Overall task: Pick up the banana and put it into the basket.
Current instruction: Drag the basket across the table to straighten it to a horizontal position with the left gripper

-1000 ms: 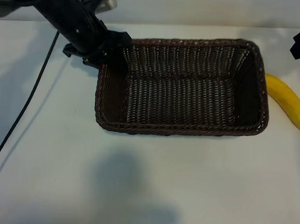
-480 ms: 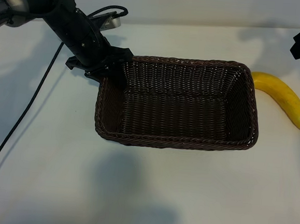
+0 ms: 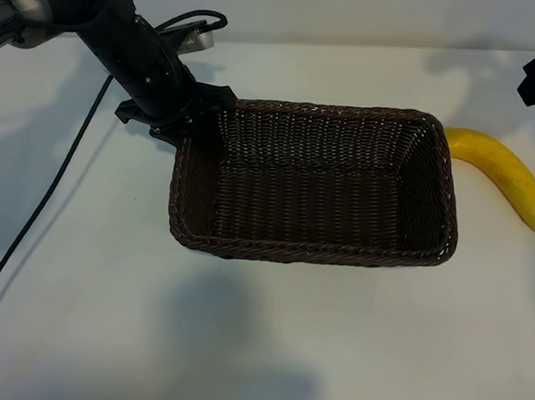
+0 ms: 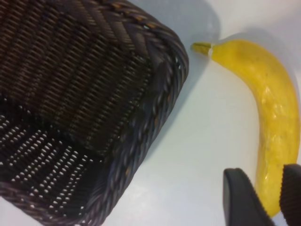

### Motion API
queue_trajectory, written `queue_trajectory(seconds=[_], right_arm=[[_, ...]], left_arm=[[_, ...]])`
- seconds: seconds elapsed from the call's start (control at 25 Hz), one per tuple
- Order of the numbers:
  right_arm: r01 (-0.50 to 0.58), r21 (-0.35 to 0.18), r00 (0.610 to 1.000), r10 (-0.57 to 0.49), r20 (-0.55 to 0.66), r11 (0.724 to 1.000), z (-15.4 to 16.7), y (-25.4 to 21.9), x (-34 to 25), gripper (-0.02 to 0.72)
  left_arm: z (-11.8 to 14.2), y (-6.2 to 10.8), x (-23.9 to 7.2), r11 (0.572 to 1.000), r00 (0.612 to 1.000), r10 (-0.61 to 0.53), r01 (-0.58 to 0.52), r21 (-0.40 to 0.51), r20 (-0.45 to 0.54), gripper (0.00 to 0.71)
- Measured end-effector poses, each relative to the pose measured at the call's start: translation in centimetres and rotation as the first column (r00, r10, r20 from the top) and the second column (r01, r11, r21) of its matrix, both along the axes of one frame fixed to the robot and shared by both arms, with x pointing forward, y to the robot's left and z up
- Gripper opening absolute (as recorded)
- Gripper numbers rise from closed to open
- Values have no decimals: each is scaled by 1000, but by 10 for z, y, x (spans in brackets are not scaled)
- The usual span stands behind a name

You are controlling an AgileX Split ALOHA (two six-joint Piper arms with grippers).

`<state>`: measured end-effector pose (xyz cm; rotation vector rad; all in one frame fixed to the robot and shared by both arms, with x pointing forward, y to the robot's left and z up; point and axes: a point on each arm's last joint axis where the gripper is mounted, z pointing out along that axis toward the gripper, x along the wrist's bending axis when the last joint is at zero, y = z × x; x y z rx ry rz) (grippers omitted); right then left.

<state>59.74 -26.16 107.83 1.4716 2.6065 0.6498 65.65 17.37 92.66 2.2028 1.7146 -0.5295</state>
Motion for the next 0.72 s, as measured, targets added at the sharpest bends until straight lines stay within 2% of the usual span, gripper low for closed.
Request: queue_trajectory(seconds=[0.72], right_arm=[[3,0,1000,-3,7,1000,0,0,1,250]], left_arm=[[-7,-1,1,1000,1000,17,-17,-2,-15,302]])
